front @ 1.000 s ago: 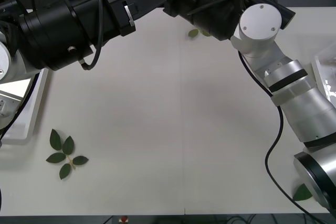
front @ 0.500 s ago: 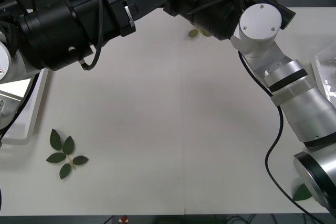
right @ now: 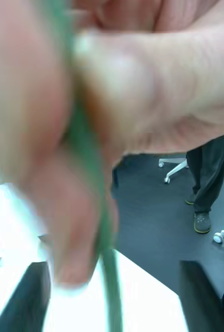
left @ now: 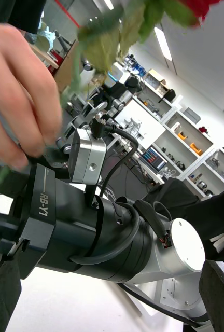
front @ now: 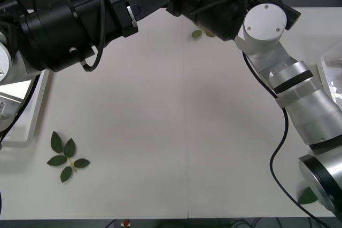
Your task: Place the red flowers into the right box and the blue flowers into the left box. If a person shows an open palm, hand one flower to the person first, then continue sorting.
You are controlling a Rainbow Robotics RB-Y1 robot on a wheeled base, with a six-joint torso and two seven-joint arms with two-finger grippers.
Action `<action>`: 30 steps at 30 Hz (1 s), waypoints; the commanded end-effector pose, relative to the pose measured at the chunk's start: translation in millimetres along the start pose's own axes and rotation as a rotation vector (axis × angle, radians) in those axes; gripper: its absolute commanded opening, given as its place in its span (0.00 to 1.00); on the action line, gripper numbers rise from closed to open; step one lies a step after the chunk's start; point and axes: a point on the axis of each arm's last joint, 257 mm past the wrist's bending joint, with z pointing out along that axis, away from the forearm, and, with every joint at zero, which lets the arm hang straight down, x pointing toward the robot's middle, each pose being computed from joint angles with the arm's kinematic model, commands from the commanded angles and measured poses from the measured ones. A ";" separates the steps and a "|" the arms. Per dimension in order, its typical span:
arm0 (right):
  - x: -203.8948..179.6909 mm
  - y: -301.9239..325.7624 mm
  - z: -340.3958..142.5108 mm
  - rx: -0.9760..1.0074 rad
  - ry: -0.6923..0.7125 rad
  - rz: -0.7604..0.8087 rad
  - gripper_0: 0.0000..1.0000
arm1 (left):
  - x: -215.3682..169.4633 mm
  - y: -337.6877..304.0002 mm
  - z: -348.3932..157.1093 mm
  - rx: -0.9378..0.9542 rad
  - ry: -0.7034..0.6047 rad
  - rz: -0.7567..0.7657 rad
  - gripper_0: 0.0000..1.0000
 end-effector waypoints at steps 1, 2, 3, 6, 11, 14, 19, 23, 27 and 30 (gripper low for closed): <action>-33.5 11.9 9.8 -0.027 -0.054 -0.036 1.00 | -10.0 -16.4 -0.2 0.029 -0.025 0.041 1.00; -33.4 11.3 9.6 -0.026 -0.054 -0.038 1.00 | -10.8 -16.7 0.1 0.029 -0.027 0.042 1.00; -33.7 12.1 9.8 -0.027 -0.055 -0.034 1.00 | -10.8 -16.7 0.1 0.029 -0.027 0.042 1.00; -33.7 10.8 8.9 -0.028 -0.054 -0.031 1.00 | -10.3 -16.1 -0.2 0.027 -0.026 0.042 1.00; -31.6 11.5 2.8 -0.067 -0.038 -0.009 1.00 | -10.0 -16.7 0.0 0.030 -0.026 0.040 1.00; -29.5 11.5 -7.1 -0.115 -0.021 0.029 1.00 | -9.9 -16.4 0.0 0.029 -0.025 0.041 1.00; -30.4 9.0 -34.8 -0.227 0.022 0.077 1.00 | -10.3 -16.1 -0.2 0.027 -0.026 0.042 1.00; -31.0 -2.2 -55.8 -0.272 0.060 0.052 1.00 | -10.1 -16.8 -0.2 0.029 -0.025 0.043 1.00; -23.3 -21.8 -83.2 -0.314 0.119 0.060 1.00 | -10.4 -15.4 -0.7 0.026 -0.027 0.043 1.00; -18.9 -33.0 -104.6 -0.346 0.161 0.072 1.00 | -7.1 -13.1 -4.4 0.022 0.003 0.056 1.00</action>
